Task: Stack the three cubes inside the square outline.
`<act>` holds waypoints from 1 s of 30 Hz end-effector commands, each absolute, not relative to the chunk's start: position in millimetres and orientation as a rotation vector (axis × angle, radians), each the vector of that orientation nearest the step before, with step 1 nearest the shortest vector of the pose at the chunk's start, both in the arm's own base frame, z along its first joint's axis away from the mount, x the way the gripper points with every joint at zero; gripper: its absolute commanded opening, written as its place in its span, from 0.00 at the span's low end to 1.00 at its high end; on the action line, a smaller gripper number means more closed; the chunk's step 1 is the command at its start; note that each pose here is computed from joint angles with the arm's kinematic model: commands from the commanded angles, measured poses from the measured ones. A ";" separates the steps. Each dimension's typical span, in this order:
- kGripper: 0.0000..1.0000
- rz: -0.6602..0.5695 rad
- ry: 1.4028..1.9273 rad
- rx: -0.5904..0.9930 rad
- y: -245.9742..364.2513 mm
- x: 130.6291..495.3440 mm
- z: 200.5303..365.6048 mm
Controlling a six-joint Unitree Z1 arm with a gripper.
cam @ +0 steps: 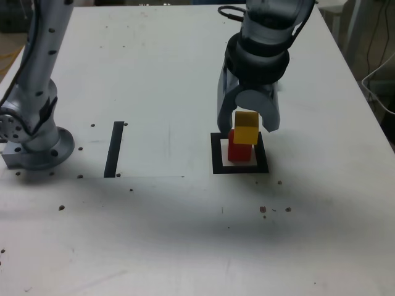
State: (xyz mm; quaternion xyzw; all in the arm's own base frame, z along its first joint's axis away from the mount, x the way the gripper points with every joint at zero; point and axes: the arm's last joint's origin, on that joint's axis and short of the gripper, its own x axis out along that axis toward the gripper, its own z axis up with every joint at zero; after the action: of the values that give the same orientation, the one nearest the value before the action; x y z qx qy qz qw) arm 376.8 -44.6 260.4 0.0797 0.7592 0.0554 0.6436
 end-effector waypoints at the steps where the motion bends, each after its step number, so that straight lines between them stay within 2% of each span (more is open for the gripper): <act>1: 0.99 0.127 1.726 0.182 -44.9 375.1 262.3; 10: 0.99 0.125 1.729 0.183 -44.0 368.4 268.1; 17: 0.99 0.090 1.661 0.186 -42.6 365.7 278.3; 20: 0.99 0.085 1.651 0.170 -37.9 361.4 279.8; 26: 0.99 0.099 1.628 0.147 -14.4 353.7 295.5; 30: 0.99 0.123 1.631 0.150 7.4 352.6 304.8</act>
State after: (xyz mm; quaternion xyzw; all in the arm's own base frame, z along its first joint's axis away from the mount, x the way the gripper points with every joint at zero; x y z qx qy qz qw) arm 354.2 2.6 299.9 0.0665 0.7293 0.0510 0.6791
